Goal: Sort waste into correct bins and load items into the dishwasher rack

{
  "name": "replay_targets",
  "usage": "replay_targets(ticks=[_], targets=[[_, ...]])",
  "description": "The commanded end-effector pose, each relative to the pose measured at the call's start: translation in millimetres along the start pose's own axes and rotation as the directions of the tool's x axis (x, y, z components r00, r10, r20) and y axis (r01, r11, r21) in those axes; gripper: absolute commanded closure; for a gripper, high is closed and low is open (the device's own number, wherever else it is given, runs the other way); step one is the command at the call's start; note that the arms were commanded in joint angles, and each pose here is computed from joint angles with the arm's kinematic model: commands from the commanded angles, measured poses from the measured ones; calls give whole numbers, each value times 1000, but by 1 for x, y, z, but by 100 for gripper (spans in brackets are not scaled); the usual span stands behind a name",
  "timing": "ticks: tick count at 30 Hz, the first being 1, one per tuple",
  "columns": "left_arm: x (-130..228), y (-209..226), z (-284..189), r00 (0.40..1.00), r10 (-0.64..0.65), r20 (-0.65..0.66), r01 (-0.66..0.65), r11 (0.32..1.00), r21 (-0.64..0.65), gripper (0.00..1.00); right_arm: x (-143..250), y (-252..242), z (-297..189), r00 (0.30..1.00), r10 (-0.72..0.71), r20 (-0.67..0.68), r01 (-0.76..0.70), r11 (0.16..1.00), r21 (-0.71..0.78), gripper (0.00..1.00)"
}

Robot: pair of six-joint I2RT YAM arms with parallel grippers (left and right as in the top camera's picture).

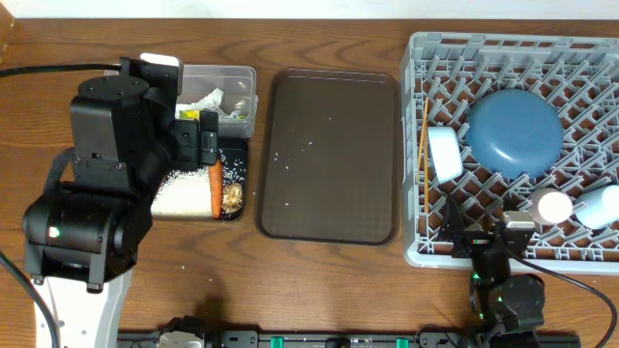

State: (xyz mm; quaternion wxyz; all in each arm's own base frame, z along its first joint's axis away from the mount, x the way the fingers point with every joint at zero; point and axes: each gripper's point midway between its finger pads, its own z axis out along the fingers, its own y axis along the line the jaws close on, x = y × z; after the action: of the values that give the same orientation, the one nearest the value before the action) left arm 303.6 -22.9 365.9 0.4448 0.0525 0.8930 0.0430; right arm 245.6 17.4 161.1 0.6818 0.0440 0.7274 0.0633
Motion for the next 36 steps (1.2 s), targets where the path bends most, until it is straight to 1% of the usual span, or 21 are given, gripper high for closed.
replay_targets(ticks=[1, 20, 24, 27, 31, 33, 36], targets=[[-3, 3, -2, 1000, -9, 9, 9, 1000, -9, 2, 1, -1, 0, 1000, 18, 4, -18, 1000, 4, 1], [-3, 3, -2, 1000, -9, 9, 9, 1000, -9, 2, 1, -1, 0, 1000, 18, 3, -18, 1000, 4, 1], [13, 12, -3, 998, 5, -55, -8, 998, -65, 2, 1, -1, 0, 1000, 18, 3, -18, 1000, 4, 1], [25, 12, -3, 995, 12, -102, -18, 998, -61, 2, 1, -1, 0, 1000, 18, 3, -18, 1000, 4, 1], [36, 11, -2, 993, 15, -119, -22, 998, -60, 2, 1, -1, 0, 1000, 18, 3, -18, 1000, 4, 1], [36, 10, -1, 996, 8, -86, -12, 998, -54, 2, 1, -1, 0, 1000, 18, 3, -18, 1000, 4, 1], [29, 6, 3, 999, -11, 36, 12, 999, -41, 2, 1, -1, 0, 1000, 18, 3, -18, 1000, 4, 1]])
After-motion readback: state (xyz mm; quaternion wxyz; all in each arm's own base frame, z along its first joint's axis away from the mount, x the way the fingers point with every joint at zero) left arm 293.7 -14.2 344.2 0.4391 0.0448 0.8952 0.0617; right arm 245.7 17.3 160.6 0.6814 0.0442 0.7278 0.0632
